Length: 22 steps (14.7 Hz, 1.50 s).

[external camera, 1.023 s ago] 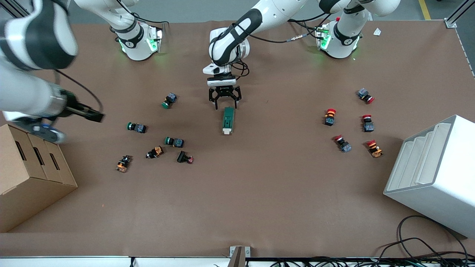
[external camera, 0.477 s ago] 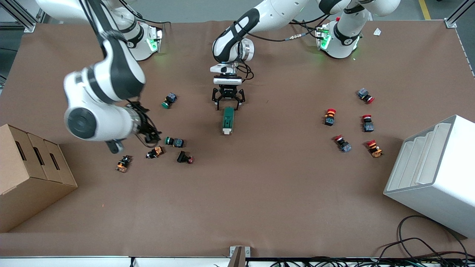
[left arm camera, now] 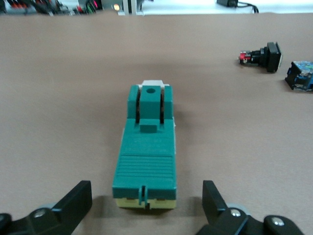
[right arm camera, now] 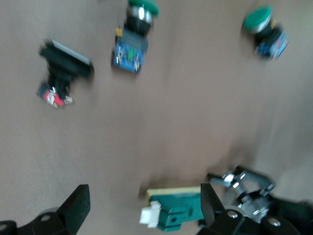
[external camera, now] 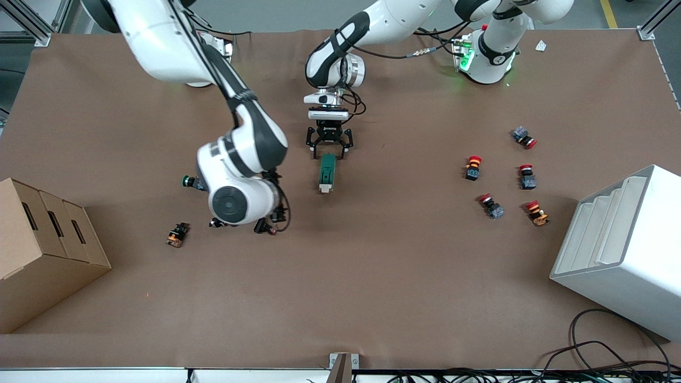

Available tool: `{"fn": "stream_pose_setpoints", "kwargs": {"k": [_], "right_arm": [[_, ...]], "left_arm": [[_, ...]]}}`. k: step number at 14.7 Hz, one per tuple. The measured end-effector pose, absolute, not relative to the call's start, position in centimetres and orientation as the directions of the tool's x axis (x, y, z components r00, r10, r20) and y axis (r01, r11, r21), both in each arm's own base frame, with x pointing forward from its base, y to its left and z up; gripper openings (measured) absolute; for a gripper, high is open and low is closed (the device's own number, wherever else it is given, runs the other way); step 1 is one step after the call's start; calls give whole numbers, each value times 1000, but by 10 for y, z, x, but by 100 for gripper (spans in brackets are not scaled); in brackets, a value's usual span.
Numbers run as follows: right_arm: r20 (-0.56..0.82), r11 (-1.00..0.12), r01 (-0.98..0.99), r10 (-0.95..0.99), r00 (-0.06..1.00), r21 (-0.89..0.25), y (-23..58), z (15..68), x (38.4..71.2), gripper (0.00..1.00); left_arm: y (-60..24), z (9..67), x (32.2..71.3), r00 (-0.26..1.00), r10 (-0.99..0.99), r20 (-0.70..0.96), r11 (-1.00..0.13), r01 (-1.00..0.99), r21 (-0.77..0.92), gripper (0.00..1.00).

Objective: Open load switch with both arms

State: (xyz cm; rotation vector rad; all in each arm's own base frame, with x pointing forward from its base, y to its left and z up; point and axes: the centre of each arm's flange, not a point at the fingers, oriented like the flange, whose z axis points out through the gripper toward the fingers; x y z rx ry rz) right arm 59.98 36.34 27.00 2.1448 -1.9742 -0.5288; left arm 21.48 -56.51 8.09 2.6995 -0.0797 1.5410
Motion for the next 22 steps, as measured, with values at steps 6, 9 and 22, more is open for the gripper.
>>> {"fn": "stream_pose_setpoints", "kwargs": {"k": [6, 9, 22], "right_arm": [[-92, -11, -935, -995, -23, 355, 426, 214, 568, 100], [-70, -12, -929, -997, -15, 369, 447, 193, 550, 100], [-29, -35, -896, -999, 25, 443, 462, 181, 526, 100]], "left_arm": [[-564, 72, 210, 455, -36, 890, -998, -69, -5, 100], [-563, 68, 208, 431, -30, 902, -998, -68, 0, 100], [-563, 68, 208, 428, -29, 903, -998, -68, 0, 100]]}}
